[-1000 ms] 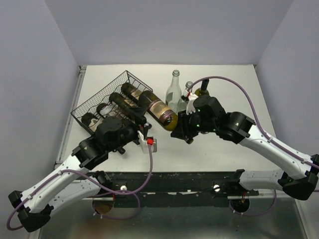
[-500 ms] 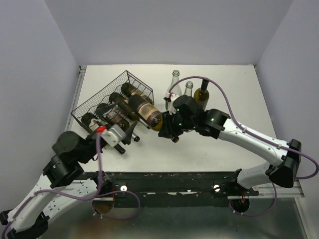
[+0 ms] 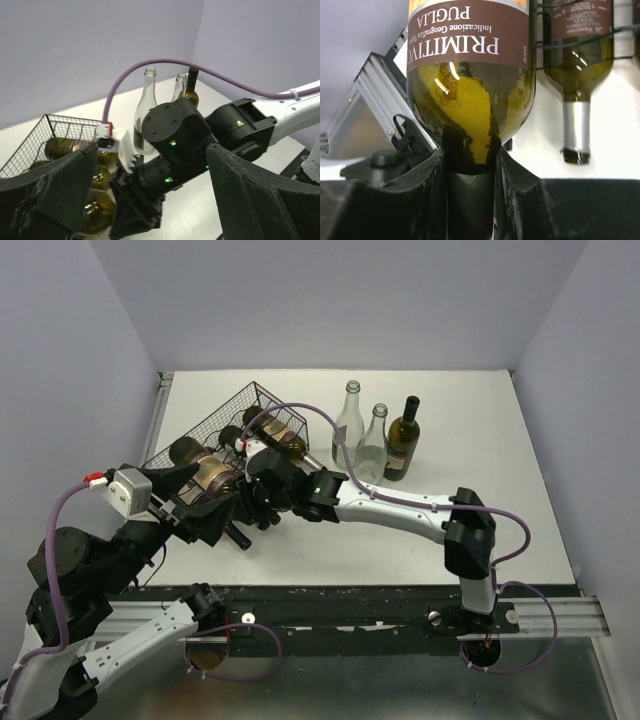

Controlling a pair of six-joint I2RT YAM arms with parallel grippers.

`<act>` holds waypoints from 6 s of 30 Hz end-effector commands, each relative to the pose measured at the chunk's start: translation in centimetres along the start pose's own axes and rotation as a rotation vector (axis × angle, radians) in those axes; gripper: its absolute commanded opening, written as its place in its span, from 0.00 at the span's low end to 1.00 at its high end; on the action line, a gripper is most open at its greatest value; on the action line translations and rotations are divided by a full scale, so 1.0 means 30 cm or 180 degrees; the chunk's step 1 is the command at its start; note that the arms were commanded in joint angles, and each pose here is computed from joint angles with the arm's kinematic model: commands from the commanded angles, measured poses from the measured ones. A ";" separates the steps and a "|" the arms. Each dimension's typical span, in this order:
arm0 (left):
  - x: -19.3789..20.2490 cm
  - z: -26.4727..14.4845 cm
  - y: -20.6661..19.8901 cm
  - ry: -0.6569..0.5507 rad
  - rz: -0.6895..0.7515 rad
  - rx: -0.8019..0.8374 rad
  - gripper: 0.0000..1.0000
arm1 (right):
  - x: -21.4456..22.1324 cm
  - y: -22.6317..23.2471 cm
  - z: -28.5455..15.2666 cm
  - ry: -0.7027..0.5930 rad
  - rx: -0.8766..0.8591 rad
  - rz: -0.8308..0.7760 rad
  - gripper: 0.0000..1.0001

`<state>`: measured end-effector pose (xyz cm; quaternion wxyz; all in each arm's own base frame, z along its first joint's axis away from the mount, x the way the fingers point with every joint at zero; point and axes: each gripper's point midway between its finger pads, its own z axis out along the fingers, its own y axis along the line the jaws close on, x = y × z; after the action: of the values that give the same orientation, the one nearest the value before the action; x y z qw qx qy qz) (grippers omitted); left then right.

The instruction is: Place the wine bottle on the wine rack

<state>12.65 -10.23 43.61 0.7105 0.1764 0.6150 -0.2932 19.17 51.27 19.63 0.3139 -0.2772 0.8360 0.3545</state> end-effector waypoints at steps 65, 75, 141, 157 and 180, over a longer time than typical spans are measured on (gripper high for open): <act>0.248 0.066 -0.085 0.0435 -0.0322 0.0358 0.99 | -0.274 -0.490 -0.906 -0.1878 0.2733 0.0144 0.97; 0.309 0.092 -0.086 0.0614 -0.0315 0.0331 0.99 | -0.272 -0.752 -0.733 -0.1446 0.2976 0.0393 0.94; 0.680 0.301 -0.287 0.1299 -0.0827 0.1106 0.99 | -0.368 -0.146 -0.891 -0.0935 -0.0427 0.0037 0.01; 0.709 0.302 -0.369 0.1129 -0.0526 0.1776 0.99 | -0.318 0.021 -0.955 -0.0720 -0.1351 -0.0305 0.01; 0.652 0.328 -0.324 0.0945 0.0375 0.1822 0.00 | -0.259 -0.009 -0.998 -0.0707 -0.1183 -0.0451 0.73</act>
<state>13.64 -28.65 26.92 0.5025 0.4028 0.6079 -0.4645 17.10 31.30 37.06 0.3369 -0.3424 0.7403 0.4703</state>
